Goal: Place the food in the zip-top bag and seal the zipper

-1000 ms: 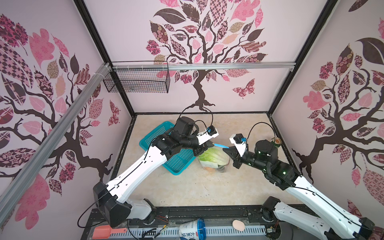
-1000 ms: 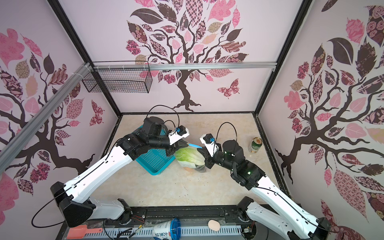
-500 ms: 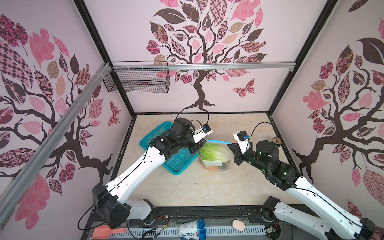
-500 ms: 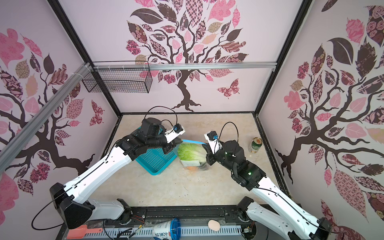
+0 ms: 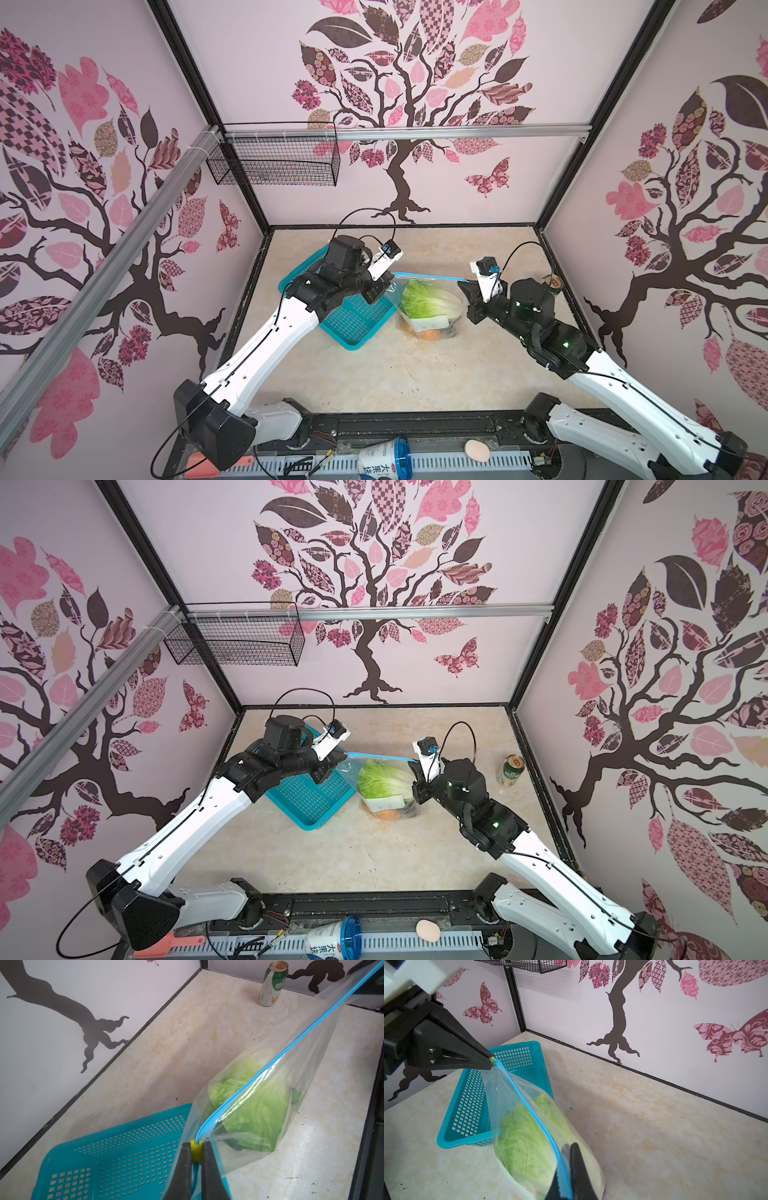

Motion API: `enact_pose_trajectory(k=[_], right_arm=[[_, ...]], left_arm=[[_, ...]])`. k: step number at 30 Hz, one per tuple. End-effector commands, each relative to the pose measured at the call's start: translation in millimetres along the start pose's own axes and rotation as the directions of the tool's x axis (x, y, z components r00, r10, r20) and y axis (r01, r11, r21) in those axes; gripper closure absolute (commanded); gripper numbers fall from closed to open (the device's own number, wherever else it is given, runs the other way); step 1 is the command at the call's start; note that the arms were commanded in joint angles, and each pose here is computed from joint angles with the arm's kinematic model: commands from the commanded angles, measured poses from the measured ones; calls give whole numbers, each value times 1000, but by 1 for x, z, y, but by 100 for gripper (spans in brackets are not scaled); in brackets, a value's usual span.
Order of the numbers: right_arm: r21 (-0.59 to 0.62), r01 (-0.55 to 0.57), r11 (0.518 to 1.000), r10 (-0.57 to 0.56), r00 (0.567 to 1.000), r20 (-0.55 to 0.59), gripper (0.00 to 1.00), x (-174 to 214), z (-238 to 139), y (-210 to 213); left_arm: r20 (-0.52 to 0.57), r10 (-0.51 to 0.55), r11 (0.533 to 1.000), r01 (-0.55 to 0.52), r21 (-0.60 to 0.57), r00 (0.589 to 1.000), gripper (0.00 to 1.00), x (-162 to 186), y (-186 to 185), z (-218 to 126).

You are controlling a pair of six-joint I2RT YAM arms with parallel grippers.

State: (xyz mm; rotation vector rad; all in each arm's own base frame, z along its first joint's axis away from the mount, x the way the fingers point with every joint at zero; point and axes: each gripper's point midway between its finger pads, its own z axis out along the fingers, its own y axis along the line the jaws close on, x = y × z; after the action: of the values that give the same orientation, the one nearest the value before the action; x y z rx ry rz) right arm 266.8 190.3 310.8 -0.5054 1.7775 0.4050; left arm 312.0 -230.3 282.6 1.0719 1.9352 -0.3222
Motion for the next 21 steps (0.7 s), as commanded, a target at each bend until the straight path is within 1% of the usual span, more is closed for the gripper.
enact_pose_trajectory(k=[1, 10, 21], right_arm=[[117, -51, 992, 41, 996, 81, 100, -27, -8, -27], [167, -121, 979, 110, 991, 75, 100, -20, -4, -58], [224, -143, 964, 131, 989, 67, 100, -13, -1, -78]], left_arm=[[-98, -55, 992, 44, -119, 994, 100, 32, 24, -5], [-104, -69, 990, 56, -129, 992, 99, 38, 28, -6], [-113, -79, 986, 61, -157, 990, 99, 41, 35, -8]])
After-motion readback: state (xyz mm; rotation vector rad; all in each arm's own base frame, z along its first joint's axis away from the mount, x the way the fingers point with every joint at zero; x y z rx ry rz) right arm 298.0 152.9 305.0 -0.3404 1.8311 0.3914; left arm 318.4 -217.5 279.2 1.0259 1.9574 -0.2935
